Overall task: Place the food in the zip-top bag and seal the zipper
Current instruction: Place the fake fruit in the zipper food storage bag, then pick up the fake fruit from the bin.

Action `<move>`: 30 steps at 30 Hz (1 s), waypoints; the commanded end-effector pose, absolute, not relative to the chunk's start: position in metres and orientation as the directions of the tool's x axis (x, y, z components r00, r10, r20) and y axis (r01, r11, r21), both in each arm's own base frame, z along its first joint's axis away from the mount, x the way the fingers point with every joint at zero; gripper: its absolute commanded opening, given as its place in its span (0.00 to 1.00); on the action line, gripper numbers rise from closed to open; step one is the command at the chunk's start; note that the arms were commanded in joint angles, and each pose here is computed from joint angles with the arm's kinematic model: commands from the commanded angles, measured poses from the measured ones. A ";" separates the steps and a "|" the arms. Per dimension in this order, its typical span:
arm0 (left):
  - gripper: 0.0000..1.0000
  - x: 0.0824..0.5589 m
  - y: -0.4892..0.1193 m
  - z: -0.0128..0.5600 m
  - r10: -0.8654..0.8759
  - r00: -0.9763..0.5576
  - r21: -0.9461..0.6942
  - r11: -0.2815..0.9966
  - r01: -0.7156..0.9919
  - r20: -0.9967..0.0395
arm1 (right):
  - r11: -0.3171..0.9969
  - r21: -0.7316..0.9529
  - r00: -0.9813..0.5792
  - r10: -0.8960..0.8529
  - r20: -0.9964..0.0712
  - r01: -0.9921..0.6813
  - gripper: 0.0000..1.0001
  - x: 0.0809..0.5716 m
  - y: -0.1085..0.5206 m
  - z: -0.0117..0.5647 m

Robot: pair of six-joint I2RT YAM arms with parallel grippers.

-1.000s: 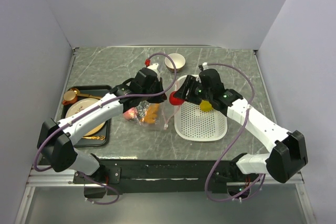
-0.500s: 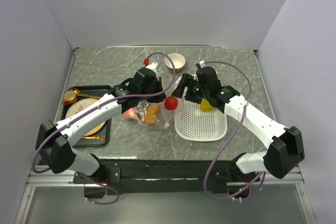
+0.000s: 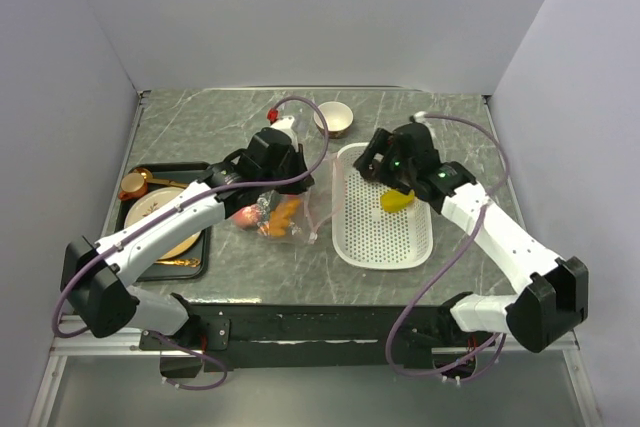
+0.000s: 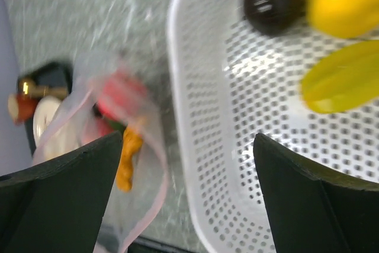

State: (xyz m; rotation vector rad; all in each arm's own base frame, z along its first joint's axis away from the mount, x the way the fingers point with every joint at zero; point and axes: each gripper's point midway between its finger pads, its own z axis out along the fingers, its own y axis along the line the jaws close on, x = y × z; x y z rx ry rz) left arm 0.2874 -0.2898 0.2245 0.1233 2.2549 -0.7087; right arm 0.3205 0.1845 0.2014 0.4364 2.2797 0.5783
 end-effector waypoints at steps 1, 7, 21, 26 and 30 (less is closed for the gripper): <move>0.01 0.285 -0.291 0.254 -0.156 -0.667 -0.479 0.812 0.333 -0.728 | 0.808 0.468 -0.608 0.582 -0.540 0.358 1.00 0.319 0.132 0.184; 0.01 0.282 -0.294 0.253 -0.156 -0.668 -0.495 0.794 0.354 -0.728 | 0.786 0.382 -0.635 0.618 -0.465 0.486 1.00 0.314 0.105 0.145; 0.01 0.284 -0.291 0.252 -0.150 -0.666 -0.477 0.810 0.341 -0.731 | 0.786 0.250 -0.661 0.613 -0.433 0.566 1.00 0.324 0.087 0.113; 0.01 0.284 -0.291 0.250 -0.145 -0.672 -0.477 0.810 0.341 -0.726 | 0.779 0.250 -0.653 0.621 -0.433 0.574 1.00 0.333 0.087 0.103; 0.01 0.284 -0.289 0.249 -0.149 -0.670 -0.472 0.817 0.331 -0.728 | 0.783 0.242 -0.659 0.616 -0.431 0.573 1.00 0.338 0.088 0.097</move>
